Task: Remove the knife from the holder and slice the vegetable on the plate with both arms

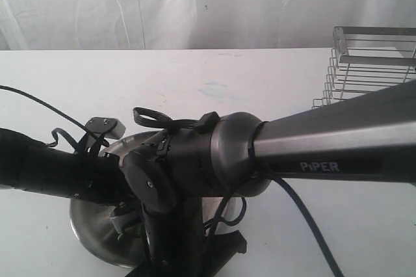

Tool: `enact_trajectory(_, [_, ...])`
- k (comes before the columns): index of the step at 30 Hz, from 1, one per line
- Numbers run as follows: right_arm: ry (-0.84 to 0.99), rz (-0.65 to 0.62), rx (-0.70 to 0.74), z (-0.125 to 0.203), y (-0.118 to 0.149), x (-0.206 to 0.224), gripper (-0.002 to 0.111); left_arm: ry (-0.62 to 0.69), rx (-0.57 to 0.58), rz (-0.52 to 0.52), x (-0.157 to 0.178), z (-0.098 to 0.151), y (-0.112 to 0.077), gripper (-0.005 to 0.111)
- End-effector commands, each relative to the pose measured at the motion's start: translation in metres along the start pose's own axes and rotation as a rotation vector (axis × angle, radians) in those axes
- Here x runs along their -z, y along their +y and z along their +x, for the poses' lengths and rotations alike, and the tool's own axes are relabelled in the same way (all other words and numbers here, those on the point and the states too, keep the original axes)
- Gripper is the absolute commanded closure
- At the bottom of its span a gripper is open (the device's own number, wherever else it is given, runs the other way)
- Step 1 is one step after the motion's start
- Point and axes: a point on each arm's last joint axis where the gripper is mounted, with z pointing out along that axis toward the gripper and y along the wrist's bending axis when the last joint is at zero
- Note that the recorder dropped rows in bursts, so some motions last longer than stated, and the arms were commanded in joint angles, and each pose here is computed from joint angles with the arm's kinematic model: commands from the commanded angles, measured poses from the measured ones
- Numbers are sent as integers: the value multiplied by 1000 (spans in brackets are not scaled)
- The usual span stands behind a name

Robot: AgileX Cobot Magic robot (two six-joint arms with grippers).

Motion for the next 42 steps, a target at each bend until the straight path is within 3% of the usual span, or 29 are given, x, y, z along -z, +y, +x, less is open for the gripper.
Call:
enact_trajectory(1, [12, 3, 9, 2, -1, 3, 108, 52, 55, -17, -10, 14, 5, 107])
enact_trajectory(7, [136, 60, 19, 13, -6, 4, 108, 83, 66, -14, -10, 17, 5, 107])
enact_trajectory(25, [-21, 35, 53, 11, -6, 29, 108, 207, 101, 32, -8, 28, 0, 107])
enact_trajectory(33, [-21, 35, 53, 11, -6, 29, 108, 106, 74, 108, 1, 1, -13, 107])
enact_trajectory(42, [-38, 22, 52, 10, -5, 29, 108, -42, -35, 79, 37, -28, -33, 107])
